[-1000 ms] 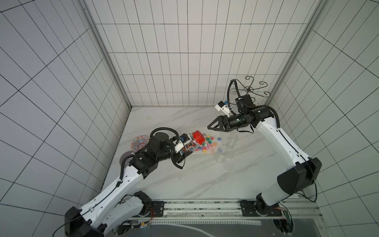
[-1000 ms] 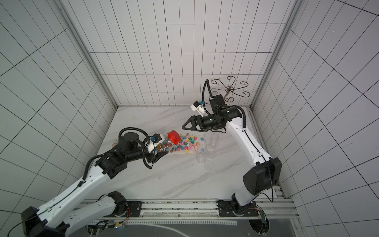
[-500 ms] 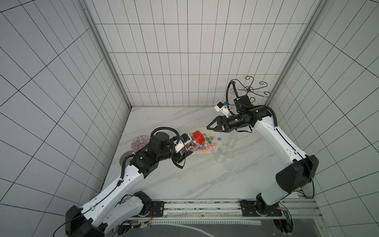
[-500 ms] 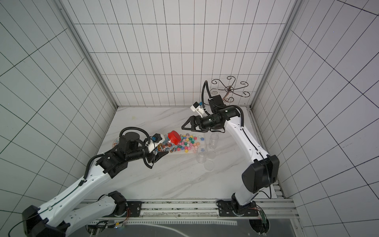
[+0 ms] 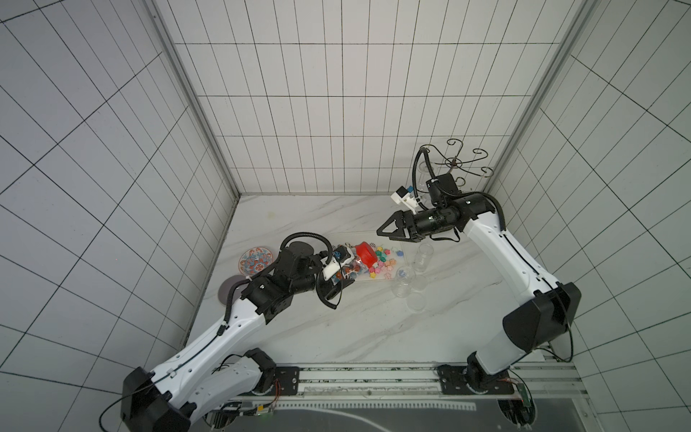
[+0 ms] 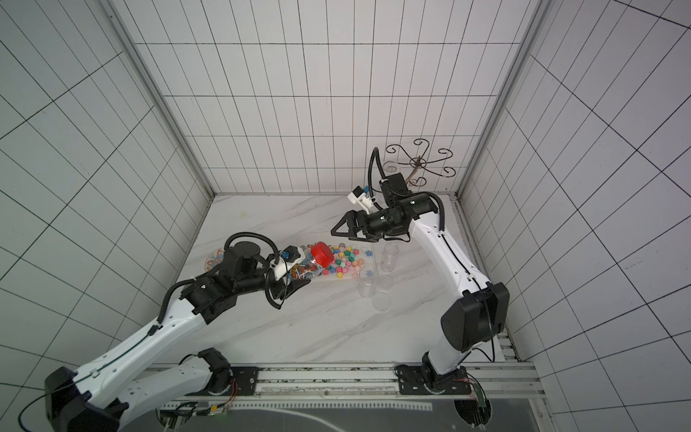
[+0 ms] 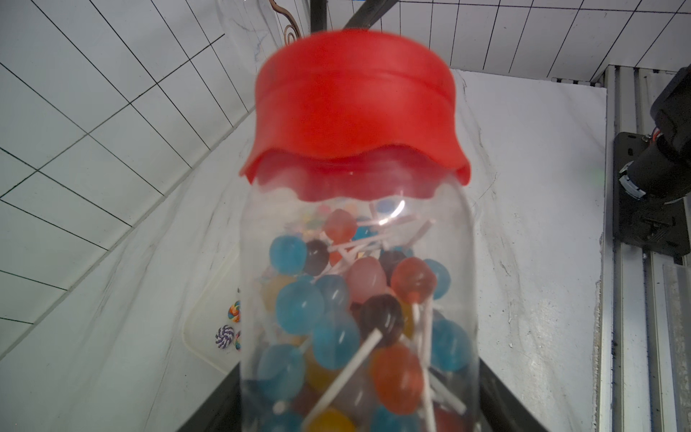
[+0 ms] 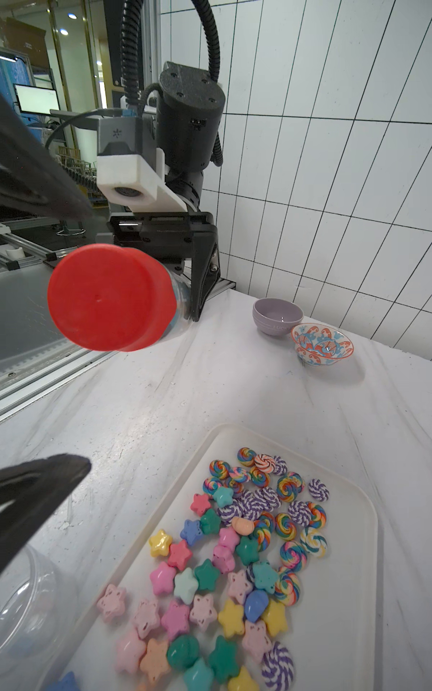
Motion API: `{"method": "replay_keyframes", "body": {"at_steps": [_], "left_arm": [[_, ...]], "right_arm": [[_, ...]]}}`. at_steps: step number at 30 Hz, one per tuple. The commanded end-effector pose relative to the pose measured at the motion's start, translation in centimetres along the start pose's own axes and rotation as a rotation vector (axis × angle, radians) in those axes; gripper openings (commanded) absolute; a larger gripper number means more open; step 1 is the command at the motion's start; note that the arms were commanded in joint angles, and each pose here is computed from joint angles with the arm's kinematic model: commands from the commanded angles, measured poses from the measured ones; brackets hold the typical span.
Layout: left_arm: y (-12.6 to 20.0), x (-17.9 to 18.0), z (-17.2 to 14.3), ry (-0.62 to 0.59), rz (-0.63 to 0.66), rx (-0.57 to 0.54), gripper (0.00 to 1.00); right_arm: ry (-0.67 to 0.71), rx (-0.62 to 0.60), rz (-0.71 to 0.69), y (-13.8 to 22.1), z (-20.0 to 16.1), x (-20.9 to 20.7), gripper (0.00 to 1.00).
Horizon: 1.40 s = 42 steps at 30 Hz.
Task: Pour the candies out of the jar
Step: Unscrew the lid from the jar.
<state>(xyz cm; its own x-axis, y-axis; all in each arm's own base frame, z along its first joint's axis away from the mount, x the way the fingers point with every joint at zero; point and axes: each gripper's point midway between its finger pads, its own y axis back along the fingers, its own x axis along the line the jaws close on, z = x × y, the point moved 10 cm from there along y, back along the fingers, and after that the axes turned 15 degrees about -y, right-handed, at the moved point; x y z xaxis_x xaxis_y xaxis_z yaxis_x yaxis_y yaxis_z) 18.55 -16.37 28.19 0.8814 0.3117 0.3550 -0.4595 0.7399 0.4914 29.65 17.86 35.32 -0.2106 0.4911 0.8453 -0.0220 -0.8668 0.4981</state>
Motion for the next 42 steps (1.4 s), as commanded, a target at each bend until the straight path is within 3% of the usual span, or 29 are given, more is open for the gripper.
{"method": "replay_keyframes", "body": {"at_steps": [1,14,27,42], "left_arm": [[0.6,0.7,1.7,-0.034,0.042,-0.053,0.60],[0.3,0.5,1.7,-0.036,0.037,-0.044,0.60],[0.6,0.5,1.9,-0.039,0.044,-0.054,0.60],[0.9,0.6,2.2,-0.042,0.062,-0.075,0.59]], "right_arm": [[0.014,0.013,-0.008,-0.1,-0.1,1.1,0.99],[0.000,0.147,0.029,-3.5,-2.6,1.1,0.99],[-0.039,0.195,0.036,-4.9,-3.7,-0.2,0.98],[-0.041,0.221,0.139,-5.2,-4.2,0.2,0.77]]}}
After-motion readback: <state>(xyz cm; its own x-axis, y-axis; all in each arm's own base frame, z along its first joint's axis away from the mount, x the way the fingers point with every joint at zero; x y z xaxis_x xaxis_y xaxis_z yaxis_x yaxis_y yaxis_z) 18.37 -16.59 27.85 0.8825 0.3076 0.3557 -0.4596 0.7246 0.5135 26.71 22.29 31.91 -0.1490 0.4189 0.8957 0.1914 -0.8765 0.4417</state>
